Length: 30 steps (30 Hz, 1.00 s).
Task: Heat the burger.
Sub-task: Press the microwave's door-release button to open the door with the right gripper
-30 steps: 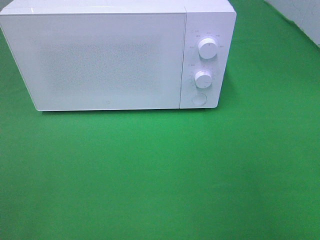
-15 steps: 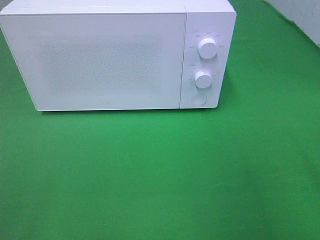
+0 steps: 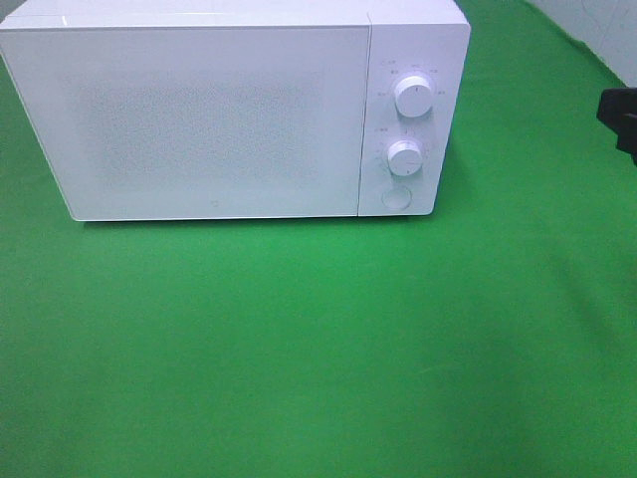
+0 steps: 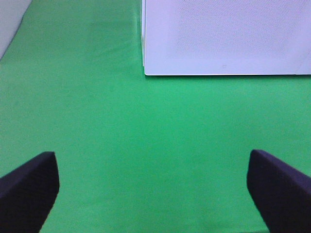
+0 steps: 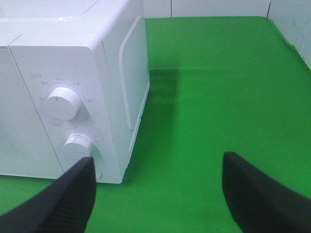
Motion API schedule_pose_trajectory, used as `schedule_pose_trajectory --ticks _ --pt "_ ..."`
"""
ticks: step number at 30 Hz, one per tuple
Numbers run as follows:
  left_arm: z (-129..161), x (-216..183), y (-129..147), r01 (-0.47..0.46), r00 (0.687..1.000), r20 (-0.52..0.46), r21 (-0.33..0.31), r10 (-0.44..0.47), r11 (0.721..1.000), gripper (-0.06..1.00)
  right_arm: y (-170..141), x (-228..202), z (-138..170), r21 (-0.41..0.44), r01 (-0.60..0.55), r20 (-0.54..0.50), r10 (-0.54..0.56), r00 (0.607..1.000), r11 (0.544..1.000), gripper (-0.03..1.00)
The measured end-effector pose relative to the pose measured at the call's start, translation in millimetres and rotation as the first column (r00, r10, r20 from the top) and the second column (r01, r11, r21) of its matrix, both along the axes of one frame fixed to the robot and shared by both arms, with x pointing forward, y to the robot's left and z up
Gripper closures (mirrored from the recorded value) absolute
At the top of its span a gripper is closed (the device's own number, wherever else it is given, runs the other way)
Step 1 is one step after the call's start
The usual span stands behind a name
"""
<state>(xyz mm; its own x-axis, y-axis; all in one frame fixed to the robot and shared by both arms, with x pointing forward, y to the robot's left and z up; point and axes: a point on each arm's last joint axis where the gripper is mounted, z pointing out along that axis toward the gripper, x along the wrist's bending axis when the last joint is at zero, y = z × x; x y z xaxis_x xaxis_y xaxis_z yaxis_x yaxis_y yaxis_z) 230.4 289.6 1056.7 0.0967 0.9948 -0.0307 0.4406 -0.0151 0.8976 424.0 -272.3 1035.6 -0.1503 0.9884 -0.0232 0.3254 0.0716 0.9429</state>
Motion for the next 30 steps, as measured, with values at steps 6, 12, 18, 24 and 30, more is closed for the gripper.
schedule_pose_trajectory --ticks 6,12,18,24,30 --pt "0 0 0 0.0 1.0 0.0 0.0 0.0 1.0 -0.03 4 26 -18 0.005 -0.009 0.022 0.009 1.0 1.0 0.26" --pt "0 0 0 0.0 1.0 0.0 0.0 0.0 1.0 -0.03 7 41 -51 0.012 -0.014 0.07 0.013 0.997 1.0 0.26" --pt "0 0 0 0.0 1.0 0.0 0.0 0.0 1.0 -0.03 12 45 -73 0.044 0.027 0.1 -0.031 0.995 0.999 0.26" --pt "0 0 0 0.0 1.0 0.0 0.0 0.0 1.0 -0.03 38 48 -99 0.03 0.045 0.079 -0.047 0.996 0.999 0.26" --pt "0 0 0 0.0 1.0 0.0 0.0 0.0 1.0 -0.03 58 43 -112 0.034 0.023 0.054 -0.025 0.998 0.999 0.26"
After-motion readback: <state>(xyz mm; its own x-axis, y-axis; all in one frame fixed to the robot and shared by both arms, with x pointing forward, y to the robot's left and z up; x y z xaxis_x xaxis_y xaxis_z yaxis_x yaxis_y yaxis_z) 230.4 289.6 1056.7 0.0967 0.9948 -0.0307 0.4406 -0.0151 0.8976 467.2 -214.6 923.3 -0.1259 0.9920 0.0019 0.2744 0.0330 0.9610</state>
